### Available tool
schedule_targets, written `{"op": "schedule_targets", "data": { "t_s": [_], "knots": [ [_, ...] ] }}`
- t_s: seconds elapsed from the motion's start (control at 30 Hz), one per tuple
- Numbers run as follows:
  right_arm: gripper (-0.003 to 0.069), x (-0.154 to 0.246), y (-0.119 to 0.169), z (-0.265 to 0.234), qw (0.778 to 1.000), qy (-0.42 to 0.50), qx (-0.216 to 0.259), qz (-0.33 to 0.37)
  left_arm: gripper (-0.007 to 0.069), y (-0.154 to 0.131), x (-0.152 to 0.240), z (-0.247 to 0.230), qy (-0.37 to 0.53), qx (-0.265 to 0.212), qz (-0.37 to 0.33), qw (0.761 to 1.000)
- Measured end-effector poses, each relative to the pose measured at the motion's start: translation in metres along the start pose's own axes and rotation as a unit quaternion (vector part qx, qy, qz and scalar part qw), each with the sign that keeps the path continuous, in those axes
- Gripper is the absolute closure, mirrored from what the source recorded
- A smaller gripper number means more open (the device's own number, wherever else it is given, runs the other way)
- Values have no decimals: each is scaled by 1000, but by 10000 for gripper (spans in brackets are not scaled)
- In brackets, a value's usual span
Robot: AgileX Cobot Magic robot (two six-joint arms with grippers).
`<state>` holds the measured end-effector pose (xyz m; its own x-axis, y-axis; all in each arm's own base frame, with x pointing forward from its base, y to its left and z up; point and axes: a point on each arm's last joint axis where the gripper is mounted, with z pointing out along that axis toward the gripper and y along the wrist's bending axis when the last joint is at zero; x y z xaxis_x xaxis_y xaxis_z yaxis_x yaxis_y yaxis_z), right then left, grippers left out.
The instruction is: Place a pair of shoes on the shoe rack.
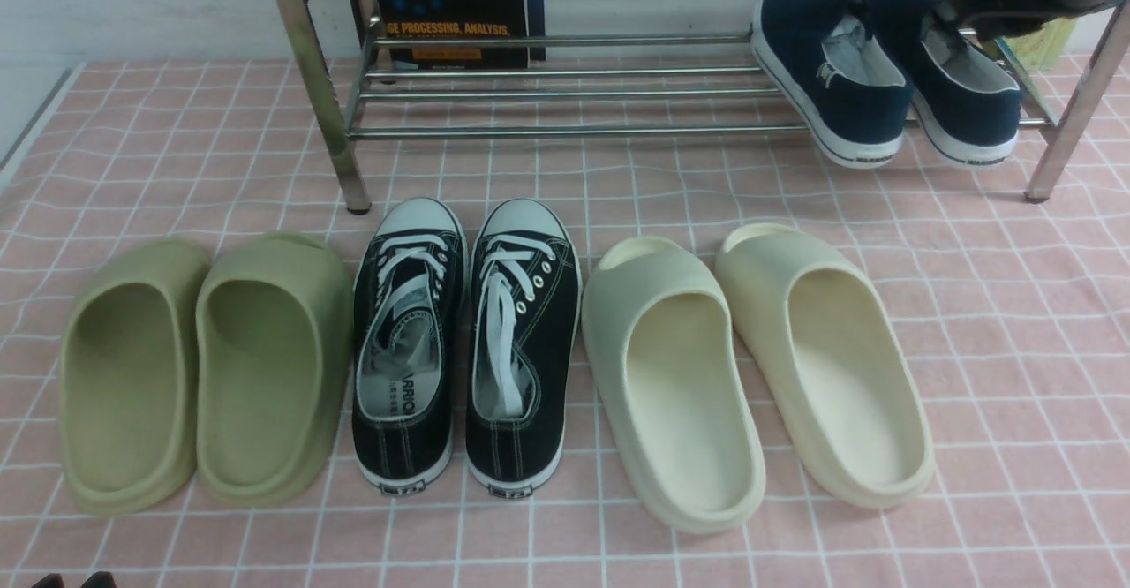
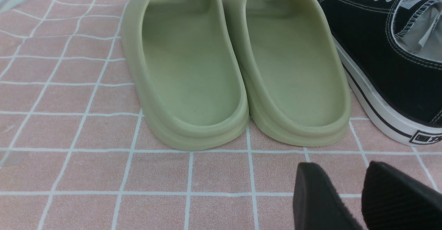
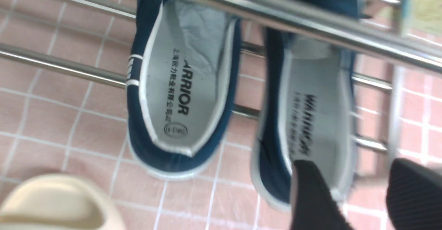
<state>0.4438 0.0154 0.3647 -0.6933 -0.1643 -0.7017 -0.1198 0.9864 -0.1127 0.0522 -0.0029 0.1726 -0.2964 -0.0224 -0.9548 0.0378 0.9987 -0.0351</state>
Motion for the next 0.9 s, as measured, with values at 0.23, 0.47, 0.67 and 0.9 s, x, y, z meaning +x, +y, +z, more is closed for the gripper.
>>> {"op": "schedule_targets", "data": {
  "t_s": [0.23,0.47,0.67,0.9],
  "knots": [
    [585,-4,3,-114,994,-86,-37,56,386,0,0,0,0,0,0,1000],
    [678,45,17,-210,976,-198,-74,58,386,0,0,0,0,0,0,1000],
    [678,150,30,-240,964,-257,-59,36,386,0,0,0,0,0,0,1000],
    [678,283,46,-229,949,-312,-30,28,386,0,0,0,0,0,0,1000]
  ]
}}
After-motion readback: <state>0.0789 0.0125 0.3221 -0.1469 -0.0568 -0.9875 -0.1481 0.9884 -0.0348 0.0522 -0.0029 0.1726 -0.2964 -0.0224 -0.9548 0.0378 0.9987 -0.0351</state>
